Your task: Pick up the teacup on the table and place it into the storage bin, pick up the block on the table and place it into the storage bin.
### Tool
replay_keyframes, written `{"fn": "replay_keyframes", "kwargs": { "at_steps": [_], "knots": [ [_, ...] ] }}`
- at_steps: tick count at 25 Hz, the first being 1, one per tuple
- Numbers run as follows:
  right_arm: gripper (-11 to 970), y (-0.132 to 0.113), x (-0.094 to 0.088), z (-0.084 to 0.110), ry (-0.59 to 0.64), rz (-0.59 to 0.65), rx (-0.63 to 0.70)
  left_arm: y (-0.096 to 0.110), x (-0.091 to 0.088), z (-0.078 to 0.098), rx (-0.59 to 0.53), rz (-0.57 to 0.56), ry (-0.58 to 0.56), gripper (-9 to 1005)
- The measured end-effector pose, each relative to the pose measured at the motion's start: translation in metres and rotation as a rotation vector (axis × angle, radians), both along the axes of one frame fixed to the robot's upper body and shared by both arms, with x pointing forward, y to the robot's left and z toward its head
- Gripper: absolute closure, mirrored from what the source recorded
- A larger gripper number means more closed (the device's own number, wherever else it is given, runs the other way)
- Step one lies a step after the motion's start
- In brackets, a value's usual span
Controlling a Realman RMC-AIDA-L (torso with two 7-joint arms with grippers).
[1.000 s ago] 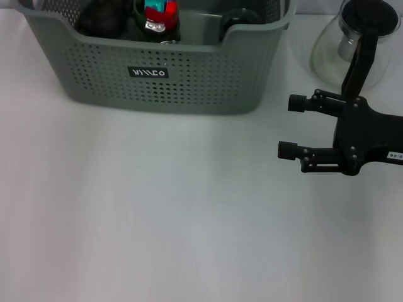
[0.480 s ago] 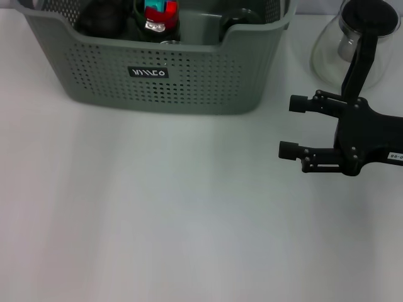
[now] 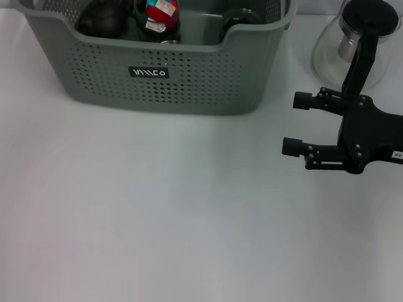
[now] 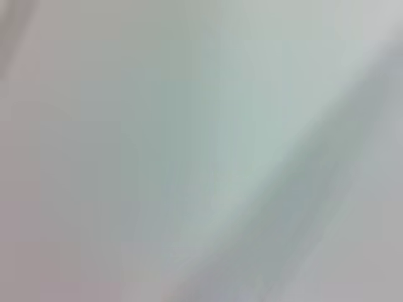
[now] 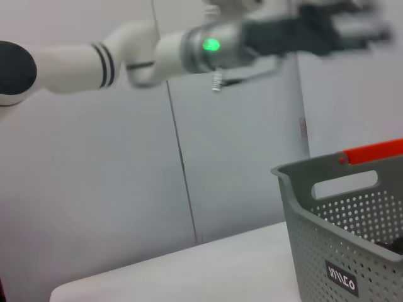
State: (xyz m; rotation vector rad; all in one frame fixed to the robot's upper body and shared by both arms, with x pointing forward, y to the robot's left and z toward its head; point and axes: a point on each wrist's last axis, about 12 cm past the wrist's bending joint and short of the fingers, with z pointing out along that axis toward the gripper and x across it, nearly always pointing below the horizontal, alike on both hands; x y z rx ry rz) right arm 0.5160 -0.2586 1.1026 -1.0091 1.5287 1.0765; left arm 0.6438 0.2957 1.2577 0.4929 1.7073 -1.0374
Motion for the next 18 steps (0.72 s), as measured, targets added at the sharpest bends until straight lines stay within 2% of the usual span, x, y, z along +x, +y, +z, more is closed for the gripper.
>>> {"fn": "replay_keyframes", "kwargs": {
  "at_steps": [2, 3, 6, 8, 11, 18],
  "knots": [
    [32, 0.000, -0.001, -0.001, 0.001, 0.000, 0.004, 0.021, -0.026, -0.007, -0.157, -0.151, -0.139, 322],
    [32, 0.001, -0.001, -0.003, 0.000, 0.001, 0.006, 0.025, -0.034, -0.011, -0.196, -0.185, -0.184, 301],
    [32, 0.003, -0.004, -0.006, -0.015, 0.014, 0.013, 0.041, -0.075, -0.046, -0.269, -0.211, -0.329, 238],
    [32, 0.004, -0.006, -0.009, -0.030, 0.021, 0.017, 0.042, -0.097, -0.071, -0.218, -0.218, -0.319, 231],
    [32, 0.004, -0.009, -0.014, -0.038, 0.016, 0.030, 0.041, -0.119, -0.097, -0.065, -0.276, -0.247, 231],
    [32, 0.016, -0.010, -0.028, -0.030, 0.038, 0.014, 0.035, -0.145, -0.142, 0.150, -0.405, -0.079, 230]
  ]
}}
